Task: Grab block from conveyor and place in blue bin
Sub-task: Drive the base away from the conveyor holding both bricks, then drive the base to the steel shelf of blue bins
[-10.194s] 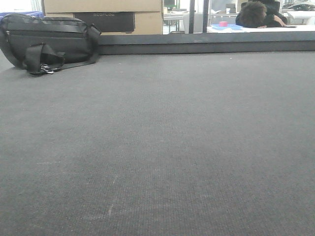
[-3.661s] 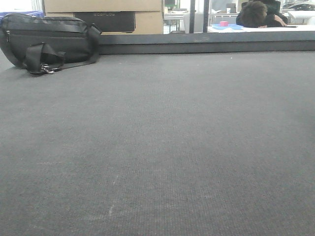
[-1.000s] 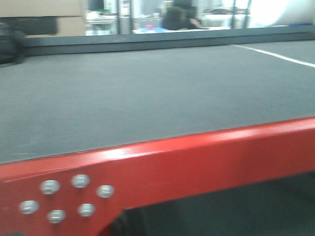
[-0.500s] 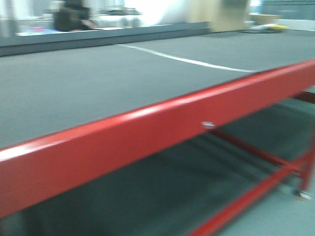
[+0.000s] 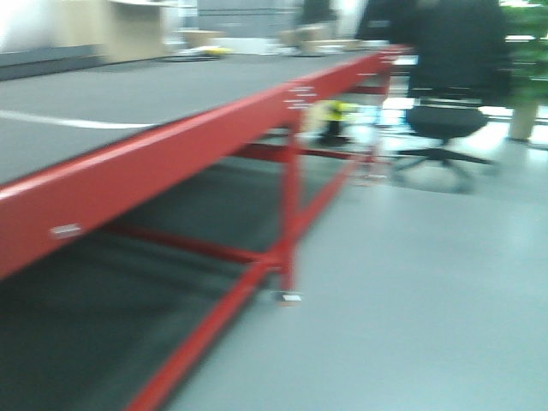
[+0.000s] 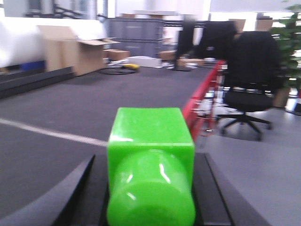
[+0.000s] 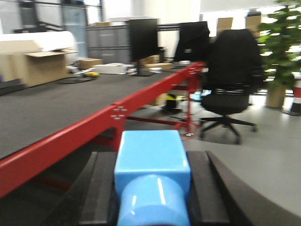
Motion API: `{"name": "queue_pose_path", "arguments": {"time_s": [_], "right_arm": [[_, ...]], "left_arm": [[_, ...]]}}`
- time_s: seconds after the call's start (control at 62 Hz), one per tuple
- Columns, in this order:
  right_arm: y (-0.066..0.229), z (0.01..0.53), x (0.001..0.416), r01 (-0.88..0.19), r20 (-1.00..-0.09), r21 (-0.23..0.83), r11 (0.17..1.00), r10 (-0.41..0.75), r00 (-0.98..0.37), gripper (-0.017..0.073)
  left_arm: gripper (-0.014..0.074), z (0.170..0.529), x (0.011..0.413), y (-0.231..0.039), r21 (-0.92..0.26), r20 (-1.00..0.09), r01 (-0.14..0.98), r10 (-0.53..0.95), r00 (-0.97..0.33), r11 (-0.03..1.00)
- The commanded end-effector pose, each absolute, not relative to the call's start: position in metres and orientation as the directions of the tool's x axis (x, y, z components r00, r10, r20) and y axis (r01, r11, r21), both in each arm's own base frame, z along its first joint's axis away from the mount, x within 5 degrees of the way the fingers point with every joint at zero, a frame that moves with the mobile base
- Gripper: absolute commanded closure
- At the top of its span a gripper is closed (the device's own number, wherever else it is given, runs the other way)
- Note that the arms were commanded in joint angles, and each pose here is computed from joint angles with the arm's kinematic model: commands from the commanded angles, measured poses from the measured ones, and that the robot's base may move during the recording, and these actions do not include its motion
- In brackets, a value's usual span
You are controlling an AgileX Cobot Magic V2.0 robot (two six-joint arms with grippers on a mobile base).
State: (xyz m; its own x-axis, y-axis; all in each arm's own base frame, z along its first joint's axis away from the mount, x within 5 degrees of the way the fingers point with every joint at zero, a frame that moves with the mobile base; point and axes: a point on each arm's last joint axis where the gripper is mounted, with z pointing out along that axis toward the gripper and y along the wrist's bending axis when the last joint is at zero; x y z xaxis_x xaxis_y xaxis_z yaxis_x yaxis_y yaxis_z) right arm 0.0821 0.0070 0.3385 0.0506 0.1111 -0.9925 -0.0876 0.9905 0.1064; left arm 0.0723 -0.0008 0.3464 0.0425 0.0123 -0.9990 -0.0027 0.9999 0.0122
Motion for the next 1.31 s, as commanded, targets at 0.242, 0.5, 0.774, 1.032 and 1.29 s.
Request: {"name": "queue_pose_path", "arguments": {"time_s": [0.242,0.5,0.774,1.032,1.29], "right_arm": [[0.0066,0.3426,0.0804,-0.087,-0.991,0.101,0.991,0.108,0.076,0.0721],[0.0066,0.3426,0.0804,-0.087,-0.991,0.101,0.991,0.108,0.076,0.0721],[0.0066,0.3428,0.0797,-0.087,-0.991,0.101,0.991,0.108,0.079,0.0721],[0.0066,0.3428,0.0797,-0.087,-0.991,0.101,0.991,0.108,0.079,0.0721],[0.0066,0.3428,0.0797,-0.087,-0.991,0.101,0.991,0.108,0.079,0.0721]], "left_arm": [[0.0705,0.3492,0.0708,-0.001,0.012,-0.998,0.001,0.012,0.069,1.0],[0.0705,0.3492,0.0708,-0.001,0.012,-0.998,0.001,0.012,0.069,1.0],[0.0705,0.3492,0.0708,-0.001,0.012,-0.998,0.001,0.012,0.069,1.0],[0.0705,0.3492,0.0708,-0.001,0.012,-0.998,0.001,0.012,0.069,1.0],[0.0705,0.3492,0.0708,-0.001,0.012,-0.998,0.001,0.012,0.069,1.0]]}}
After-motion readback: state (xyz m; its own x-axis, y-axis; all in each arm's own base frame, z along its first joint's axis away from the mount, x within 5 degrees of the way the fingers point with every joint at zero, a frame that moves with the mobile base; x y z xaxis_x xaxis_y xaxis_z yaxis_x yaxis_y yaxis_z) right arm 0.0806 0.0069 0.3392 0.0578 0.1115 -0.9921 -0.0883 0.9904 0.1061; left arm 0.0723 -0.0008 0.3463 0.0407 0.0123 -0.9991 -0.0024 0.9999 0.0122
